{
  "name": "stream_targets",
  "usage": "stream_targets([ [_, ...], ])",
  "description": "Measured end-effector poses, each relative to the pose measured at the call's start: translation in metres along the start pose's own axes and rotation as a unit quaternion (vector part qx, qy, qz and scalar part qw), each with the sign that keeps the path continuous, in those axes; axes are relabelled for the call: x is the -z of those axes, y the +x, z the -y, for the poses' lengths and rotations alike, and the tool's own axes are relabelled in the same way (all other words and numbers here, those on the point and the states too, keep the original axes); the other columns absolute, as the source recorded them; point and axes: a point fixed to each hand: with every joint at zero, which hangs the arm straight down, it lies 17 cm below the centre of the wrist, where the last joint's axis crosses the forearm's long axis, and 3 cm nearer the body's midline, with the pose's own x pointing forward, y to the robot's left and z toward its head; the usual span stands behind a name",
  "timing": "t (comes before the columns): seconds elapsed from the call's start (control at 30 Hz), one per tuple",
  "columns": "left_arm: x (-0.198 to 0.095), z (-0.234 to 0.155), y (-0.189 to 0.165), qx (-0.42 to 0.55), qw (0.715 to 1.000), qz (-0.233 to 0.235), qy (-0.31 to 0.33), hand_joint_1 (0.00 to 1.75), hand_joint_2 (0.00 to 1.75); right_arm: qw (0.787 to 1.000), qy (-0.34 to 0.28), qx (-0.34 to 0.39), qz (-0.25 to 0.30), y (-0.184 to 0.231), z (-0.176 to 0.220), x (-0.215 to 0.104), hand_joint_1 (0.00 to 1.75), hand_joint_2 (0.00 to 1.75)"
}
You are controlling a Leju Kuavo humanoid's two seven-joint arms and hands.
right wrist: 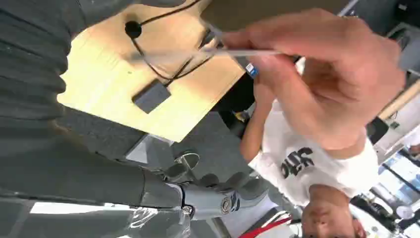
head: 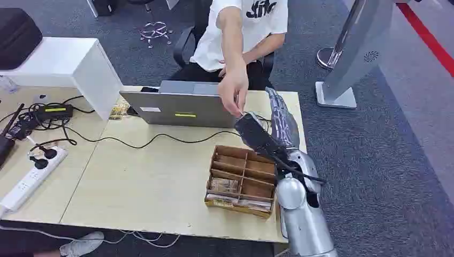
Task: Pass the card to the sensor for recognition and then transmit it.
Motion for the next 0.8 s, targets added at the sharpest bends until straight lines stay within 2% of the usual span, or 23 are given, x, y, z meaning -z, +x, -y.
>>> stream_targets([
  [0.07,0.000,0.000,-0.002,0.003,1.000,-0.001,0.001,0.00,1.75,1.000,0.007,0.001,-0.001,0.001,-0.006,0.004,0.00,1.75],
  [0.1,0.000,0.000,-0.002,0.005,1.000,-0.001,0.001,0.00,1.75,1.000,0.011,0.002,-0.002,0.001,-0.009,0.005,1.45,1.75],
  [0.13,0.000,-0.001,0.000,0.006,1.000,0.000,0.002,0.00,1.75,1.000,0.015,0.001,-0.005,0.000,-0.012,0.005,1.73,1.75],
  [0.47,0.000,-0.002,0.000,0.013,1.000,0.001,0.005,0.00,1.75,0.999,0.031,0.004,-0.013,-0.007,-0.027,0.006,1.68,1.75],
  [0.53,0.000,-0.002,0.000,0.013,1.000,0.001,0.005,0.00,1.75,0.999,0.032,0.005,-0.014,-0.008,-0.028,0.006,1.75,1.75],
  [0.8,0.000,-0.003,-0.002,0.015,1.000,-0.001,0.007,0.00,1.75,1.000,0.028,-0.002,-0.012,-0.009,-0.027,0.006,1.75,1.75],
])
